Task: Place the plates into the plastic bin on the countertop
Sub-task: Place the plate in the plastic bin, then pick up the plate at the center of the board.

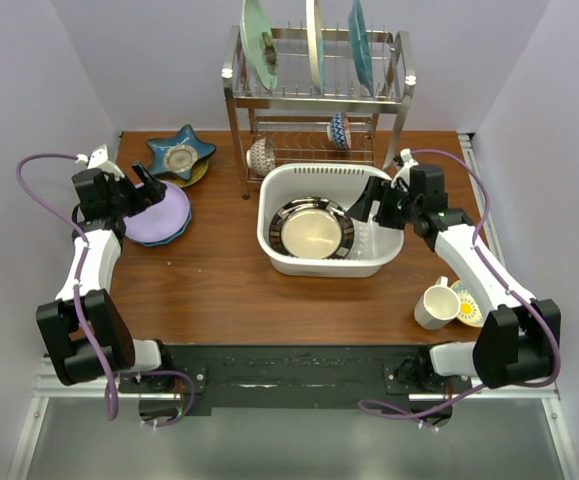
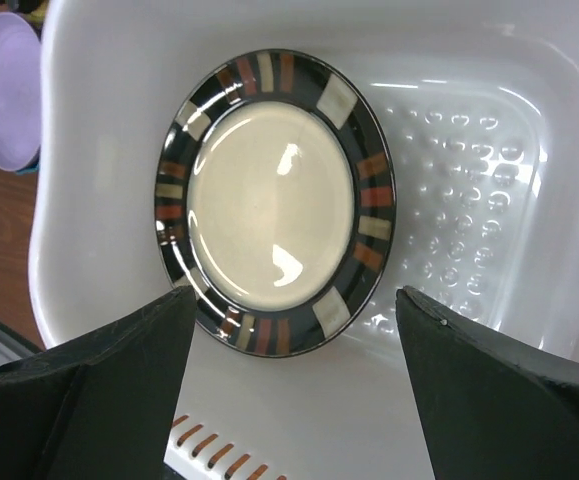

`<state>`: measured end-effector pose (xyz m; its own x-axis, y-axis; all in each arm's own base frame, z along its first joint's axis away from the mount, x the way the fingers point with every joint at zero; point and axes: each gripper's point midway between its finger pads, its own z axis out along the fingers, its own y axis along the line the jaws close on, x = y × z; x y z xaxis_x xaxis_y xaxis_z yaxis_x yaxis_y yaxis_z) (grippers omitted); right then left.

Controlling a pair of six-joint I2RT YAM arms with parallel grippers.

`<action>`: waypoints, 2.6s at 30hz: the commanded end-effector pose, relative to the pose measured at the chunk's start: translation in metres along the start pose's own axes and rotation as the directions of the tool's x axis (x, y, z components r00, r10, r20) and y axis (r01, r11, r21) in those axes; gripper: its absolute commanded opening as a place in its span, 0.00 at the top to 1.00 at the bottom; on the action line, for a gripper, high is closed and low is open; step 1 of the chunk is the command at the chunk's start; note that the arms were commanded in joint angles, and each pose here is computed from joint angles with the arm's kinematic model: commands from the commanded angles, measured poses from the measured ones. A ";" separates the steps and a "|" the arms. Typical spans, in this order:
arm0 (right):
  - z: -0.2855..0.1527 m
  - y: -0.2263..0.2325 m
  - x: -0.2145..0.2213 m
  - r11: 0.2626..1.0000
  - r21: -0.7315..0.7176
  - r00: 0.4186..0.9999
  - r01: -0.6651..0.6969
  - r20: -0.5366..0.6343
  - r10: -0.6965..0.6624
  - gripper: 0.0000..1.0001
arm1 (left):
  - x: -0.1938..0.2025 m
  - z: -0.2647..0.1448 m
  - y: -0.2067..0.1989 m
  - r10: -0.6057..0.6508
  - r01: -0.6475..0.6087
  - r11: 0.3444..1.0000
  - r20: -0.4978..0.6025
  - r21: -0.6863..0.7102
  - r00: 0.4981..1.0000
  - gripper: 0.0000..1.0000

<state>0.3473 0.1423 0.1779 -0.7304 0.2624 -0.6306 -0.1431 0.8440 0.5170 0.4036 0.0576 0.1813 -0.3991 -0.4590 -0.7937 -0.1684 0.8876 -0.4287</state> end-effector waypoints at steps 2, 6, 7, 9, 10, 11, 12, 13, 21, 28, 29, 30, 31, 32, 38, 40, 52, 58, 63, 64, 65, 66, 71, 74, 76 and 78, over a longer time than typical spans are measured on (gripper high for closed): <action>-0.014 0.020 -0.033 0.998 -0.044 0.995 0.037 0.100 -0.032 0.16 | -0.007 0.005 0.004 -0.030 0.030 0.999 0.004 -0.014 1.000 0.00; -0.013 0.036 -0.037 0.994 -0.104 0.993 0.030 0.113 -0.018 0.16 | -0.004 0.010 0.007 -0.053 0.053 0.998 -0.020 -0.028 0.998 0.00; -0.011 0.043 -0.036 0.992 -0.119 0.994 0.036 0.111 -0.023 0.16 | -0.003 0.011 0.006 -0.063 0.062 0.998 -0.026 -0.028 0.998 0.00; -0.011 0.054 -0.042 0.989 -0.140 0.992 0.045 0.122 -0.028 0.16 | -0.005 0.015 0.008 -0.077 0.076 0.996 -0.034 -0.036 0.996 0.00; -0.007 0.062 -0.039 0.987 -0.151 0.993 0.052 0.112 -0.035 0.16 | -0.005 0.016 0.007 -0.090 0.089 0.995 -0.036 -0.037 0.995 0.00; -0.006 0.068 -0.039 0.985 -0.165 0.993 0.059 0.114 -0.041 0.16 | -0.009 0.021 0.007 -0.096 0.095 0.995 -0.038 -0.036 0.995 0.00; -0.006 0.078 -0.043 0.981 -0.180 0.991 0.071 0.121 -0.050 0.16 | -0.011 0.023 0.007 -0.103 0.102 0.994 -0.039 -0.037 0.994 0.00; 0.001 0.088 -0.035 0.978 -0.193 0.993 0.084 0.098 -0.066 0.16 | -0.014 0.025 0.006 -0.116 0.114 0.993 -0.039 -0.037 0.993 0.01; 0.023 0.163 -0.012 0.934 -0.339 0.993 0.116 0.042 -0.108 0.16 | -0.034 0.055 0.008 -0.204 0.200 0.978 -0.052 -0.063 0.978 0.02; 0.040 0.225 0.010 0.880 -0.459 0.989 0.125 -0.012 -0.146 0.16 | -0.041 0.072 0.015 -0.226 0.219 0.971 -0.063 -0.100 0.972 0.04; 0.042 0.231 0.012 0.875 -0.469 0.990 0.116 -0.021 -0.143 0.16 | -0.042 0.074 0.016 -0.229 0.223 0.970 -0.061 -0.100 0.971 0.04; 0.044 0.242 0.017 0.865 -0.487 0.988 0.119 -0.031 -0.153 0.16 | -0.042 0.075 0.016 -0.232 0.226 0.969 -0.063 -0.099 0.971 0.04; 0.045 0.248 0.017 0.859 -0.498 0.988 0.120 -0.028 -0.154 0.16 | -0.047 0.077 0.015 -0.232 0.226 0.969 -0.056 -0.096 0.971 0.04; 0.046 0.253 0.020 0.855 -0.505 0.987 0.116 -0.035 -0.154 0.16 | -0.044 0.080 0.018 -0.237 0.230 0.968 -0.065 -0.104 0.969 0.05; 0.058 0.281 0.040 0.835 -0.540 0.982 0.111 -0.068 -0.175 0.16 | -0.042 0.100 0.024 -0.262 0.252 0.961 -0.081 -0.109 0.962 0.07; 0.061 0.288 0.047 0.830 -0.548 0.981 0.104 -0.081 -0.177 0.16 | -0.039 0.109 0.025 -0.275 0.265 0.958 -0.097 -0.107 0.956 0.07; 0.070 0.299 0.071 0.824 -0.560 0.973 0.084 -0.130 -0.188 0.17 | -0.027 0.148 0.035 -0.322 0.309 0.945 -0.150 -0.106 0.935 0.15; 0.072 0.296 0.077 0.826 -0.558 0.972 0.076 -0.144 -0.187 0.17 | -0.026 0.164 0.049 -0.303 0.281 0.947 -0.152 -0.153 0.941 0.21; 0.074 0.297 0.080 0.824 -0.563 0.970 0.071 -0.155 -0.189 0.17 | -0.018 0.178 0.058 -0.305 0.279 0.946 -0.159 -0.167 0.939 0.31; 0.073 0.297 0.080 0.823 -0.563 0.969 0.072 -0.155 -0.191 0.17 | -0.017 0.180 0.060 -0.308 0.281 0.944 -0.158 -0.170 0.938 0.35; 0.074 0.297 0.081 0.823 -0.564 0.968 0.074 -0.157 -0.194 0.17 | -0.017 0.181 0.061 -0.308 0.281 0.944 -0.156 -0.174 0.939 0.36; 0.073 0.297 0.081 0.822 -0.565 0.968 0.075 -0.157 -0.196 0.17 | -0.017 0.184 0.063 -0.307 0.280 0.943 -0.153 -0.178 0.939 0.38; 0.076 0.295 0.085 0.823 -0.563 0.965 0.073 -0.170 -0.202 0.17 | -0.018 0.190 0.065 -0.298 0.269 0.945 -0.150 -0.187 0.943 0.51; 0.078 0.295 0.087 0.824 -0.563 0.963 0.069 -0.177 -0.202 0.17 | -0.013 0.193 0.066 -0.301 0.269 0.944 -0.161 -0.191 0.940 0.58; 0.079 0.295 0.087 0.822 -0.565 0.962 0.069 -0.181 -0.205 0.17 | -0.010 0.195 0.066 -0.301 0.270 0.945 -0.168 -0.187 0.939 0.70; 0.081 0.294 0.089 0.825 -0.561 0.961 0.068 -0.186 -0.205 0.17 | -0.010 0.195 0.065 -0.298 0.267 0.946 -0.170 -0.182 0.939 0.85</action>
<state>0.2946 0.4425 0.2103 -0.8134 -0.0135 -0.5816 -0.5103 0.4964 0.7022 0.5637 0.1110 0.0725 -0.4749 -0.7108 -0.5189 -0.4600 0.7031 -0.5422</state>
